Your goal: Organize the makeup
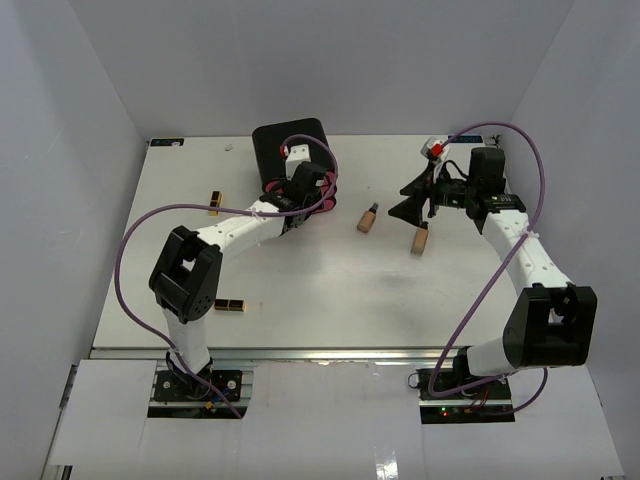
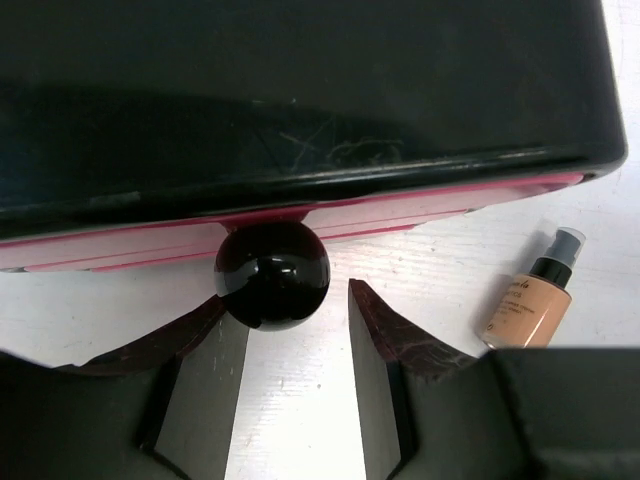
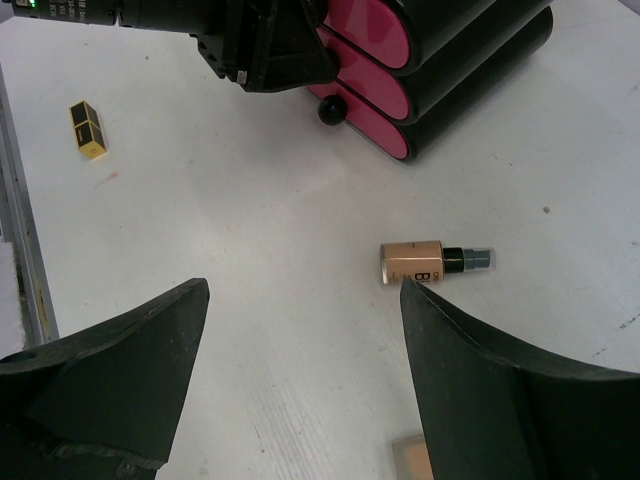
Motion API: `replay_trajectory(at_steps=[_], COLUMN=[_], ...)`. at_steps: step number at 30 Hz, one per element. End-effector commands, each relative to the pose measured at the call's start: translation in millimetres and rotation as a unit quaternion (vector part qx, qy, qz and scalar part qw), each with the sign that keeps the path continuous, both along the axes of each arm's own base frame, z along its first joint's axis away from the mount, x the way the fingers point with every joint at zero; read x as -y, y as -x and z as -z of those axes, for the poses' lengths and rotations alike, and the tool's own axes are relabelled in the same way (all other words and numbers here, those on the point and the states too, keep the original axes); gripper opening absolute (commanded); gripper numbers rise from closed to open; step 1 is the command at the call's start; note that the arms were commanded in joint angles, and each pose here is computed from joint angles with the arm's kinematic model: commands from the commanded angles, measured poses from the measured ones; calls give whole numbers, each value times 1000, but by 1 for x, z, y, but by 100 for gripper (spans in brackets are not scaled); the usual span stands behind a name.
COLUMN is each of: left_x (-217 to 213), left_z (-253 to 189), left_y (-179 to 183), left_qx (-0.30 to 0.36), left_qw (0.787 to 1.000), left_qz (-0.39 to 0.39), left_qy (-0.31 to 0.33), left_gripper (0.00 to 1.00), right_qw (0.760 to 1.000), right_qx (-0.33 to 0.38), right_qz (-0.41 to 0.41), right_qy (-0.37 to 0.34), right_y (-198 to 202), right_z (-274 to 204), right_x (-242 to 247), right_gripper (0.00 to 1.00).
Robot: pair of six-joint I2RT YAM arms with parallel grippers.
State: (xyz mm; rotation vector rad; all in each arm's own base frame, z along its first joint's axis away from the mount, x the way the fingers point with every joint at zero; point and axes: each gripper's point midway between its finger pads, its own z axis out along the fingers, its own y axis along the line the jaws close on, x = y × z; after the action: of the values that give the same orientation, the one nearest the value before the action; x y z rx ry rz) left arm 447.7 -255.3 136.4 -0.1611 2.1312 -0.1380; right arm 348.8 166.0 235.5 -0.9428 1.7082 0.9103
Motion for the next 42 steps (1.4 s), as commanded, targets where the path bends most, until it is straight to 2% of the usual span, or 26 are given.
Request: replay_trajectory(at_steps=[1, 15, 30, 34, 42], left_x=[3, -5, -6, -10, -15], left_z=[-12, -17, -18, -9, -7], left_y=[-14, -4, 13, 7, -15], left_qx=[23, 23, 27, 27, 32], left_qw=[1000, 999, 998, 998, 997], left_qz=[-4, -27, -49, -56, -62], left_qy=[-3, 6, -6, -23, -42], left_gripper=[51, 49, 56, 59, 58], right_qw=[1000, 1000, 1000, 1000, 999], right_qx=[16, 12, 17, 21, 31], right_qz=[5, 12, 13, 15, 21], right_qy=[-8, -11, -12, -11, -11], right_y=[-10, -18, -24, -25, -24], right_z=[-13, -14, -21, -24, -30], right_x=[3, 7, 7, 8, 15], right_gripper=[84, 84, 84, 84, 84])
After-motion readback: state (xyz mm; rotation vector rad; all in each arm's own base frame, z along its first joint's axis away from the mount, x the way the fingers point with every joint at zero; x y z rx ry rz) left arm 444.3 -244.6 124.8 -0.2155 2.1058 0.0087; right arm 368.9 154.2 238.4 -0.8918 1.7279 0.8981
